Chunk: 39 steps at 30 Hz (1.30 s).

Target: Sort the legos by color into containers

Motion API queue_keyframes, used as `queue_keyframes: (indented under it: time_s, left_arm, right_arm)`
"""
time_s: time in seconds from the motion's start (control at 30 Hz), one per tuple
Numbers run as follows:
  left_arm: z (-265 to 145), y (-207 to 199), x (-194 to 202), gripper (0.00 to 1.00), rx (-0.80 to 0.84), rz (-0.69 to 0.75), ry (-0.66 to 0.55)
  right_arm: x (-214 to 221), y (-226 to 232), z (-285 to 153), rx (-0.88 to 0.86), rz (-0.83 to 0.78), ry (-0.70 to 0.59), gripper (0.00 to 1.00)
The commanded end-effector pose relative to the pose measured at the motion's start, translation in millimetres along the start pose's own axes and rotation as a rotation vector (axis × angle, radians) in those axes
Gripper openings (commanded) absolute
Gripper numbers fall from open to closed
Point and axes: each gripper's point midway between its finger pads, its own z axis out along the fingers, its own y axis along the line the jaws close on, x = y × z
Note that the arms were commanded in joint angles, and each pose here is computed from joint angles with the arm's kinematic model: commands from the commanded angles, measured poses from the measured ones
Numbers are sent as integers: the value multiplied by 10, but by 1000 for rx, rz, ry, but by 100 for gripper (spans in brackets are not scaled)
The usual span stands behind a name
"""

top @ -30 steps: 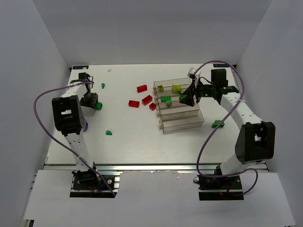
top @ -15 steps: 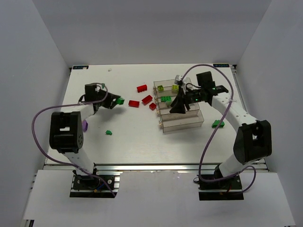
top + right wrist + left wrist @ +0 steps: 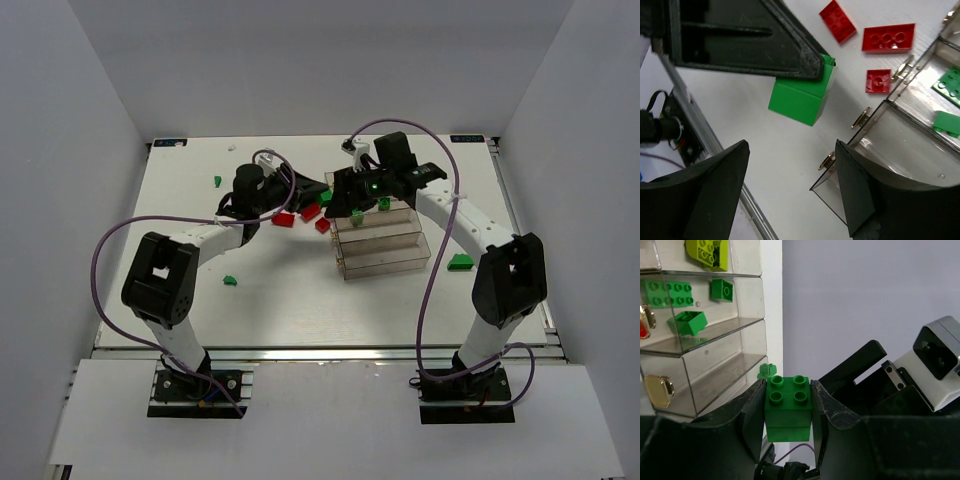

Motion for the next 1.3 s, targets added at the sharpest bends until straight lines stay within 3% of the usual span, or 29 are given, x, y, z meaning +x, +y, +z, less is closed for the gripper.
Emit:
queue_keyframes:
  time_s: [0.0, 0.43, 0.8, 0.97, 1.27]
  left_arm:
    - [109, -293, -33, 0, 64, 29, -29]
    - [223, -301, 118, 0, 79, 9, 4]
    - [209, -321, 134, 0, 89, 4, 2]
    - [222, -308, 109, 0, 86, 12, -7]
    - [258, -300, 80, 0, 89, 19, -11]
  right_arm:
    - [-355, -47, -82, 135, 67, -121, 75]
    - [-426, -231, 27, 239, 109, -184, 65]
    - [-327, -196, 75, 206, 72, -152, 26]
    - [-144, -83, 43, 143, 27, -104, 0]
    - [309, -52, -117, 99, -76, -41, 0]
